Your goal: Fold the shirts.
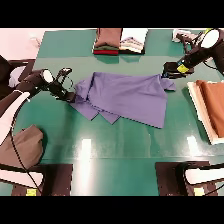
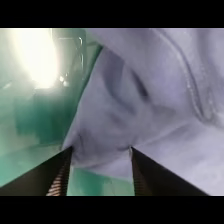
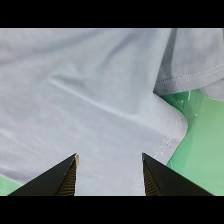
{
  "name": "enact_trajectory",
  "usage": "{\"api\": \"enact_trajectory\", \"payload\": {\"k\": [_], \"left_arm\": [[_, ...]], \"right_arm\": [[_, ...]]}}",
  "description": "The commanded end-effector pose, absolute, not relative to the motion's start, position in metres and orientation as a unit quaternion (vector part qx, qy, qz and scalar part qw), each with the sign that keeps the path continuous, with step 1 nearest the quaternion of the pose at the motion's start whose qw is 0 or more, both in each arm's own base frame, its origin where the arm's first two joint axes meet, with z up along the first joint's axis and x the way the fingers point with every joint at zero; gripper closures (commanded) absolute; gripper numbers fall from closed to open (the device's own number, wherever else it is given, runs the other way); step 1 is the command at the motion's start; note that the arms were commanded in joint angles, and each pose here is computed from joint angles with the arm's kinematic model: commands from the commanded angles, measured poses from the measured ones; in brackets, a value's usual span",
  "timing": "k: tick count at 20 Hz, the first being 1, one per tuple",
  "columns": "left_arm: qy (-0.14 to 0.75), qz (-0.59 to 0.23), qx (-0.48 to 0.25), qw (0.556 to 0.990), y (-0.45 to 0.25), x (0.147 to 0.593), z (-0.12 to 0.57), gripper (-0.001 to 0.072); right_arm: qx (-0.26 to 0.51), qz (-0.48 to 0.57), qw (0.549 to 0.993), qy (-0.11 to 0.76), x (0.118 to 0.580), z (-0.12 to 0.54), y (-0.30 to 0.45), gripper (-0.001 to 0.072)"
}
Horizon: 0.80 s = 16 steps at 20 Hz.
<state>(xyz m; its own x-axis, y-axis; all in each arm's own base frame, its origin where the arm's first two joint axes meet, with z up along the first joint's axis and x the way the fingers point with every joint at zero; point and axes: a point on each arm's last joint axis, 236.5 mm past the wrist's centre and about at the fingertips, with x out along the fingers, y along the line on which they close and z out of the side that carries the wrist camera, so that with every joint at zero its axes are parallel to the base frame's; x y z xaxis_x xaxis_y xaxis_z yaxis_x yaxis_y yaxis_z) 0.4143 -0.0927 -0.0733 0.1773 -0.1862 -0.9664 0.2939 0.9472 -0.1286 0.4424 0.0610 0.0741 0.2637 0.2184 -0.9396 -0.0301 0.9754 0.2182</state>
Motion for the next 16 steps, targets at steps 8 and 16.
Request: {"api": "enact_trajectory", "payload": {"k": [8, 16], "left_arm": [[0.637, -0.166, 0.052, 0.751, -0.093, 0.414, -0.047, 0.0680], [0.619, -0.169, 0.050, 0.765, -0.096, 0.419, -0.030, 0.0679]], "right_arm": [[0.084, 0.061, 0.743, 0.661, 0.402, 0.060, 0.040, 0.0244], [0.159, -0.011, 0.671, 0.724, 0.282, -0.046, 0.028, 0.0144]]}}
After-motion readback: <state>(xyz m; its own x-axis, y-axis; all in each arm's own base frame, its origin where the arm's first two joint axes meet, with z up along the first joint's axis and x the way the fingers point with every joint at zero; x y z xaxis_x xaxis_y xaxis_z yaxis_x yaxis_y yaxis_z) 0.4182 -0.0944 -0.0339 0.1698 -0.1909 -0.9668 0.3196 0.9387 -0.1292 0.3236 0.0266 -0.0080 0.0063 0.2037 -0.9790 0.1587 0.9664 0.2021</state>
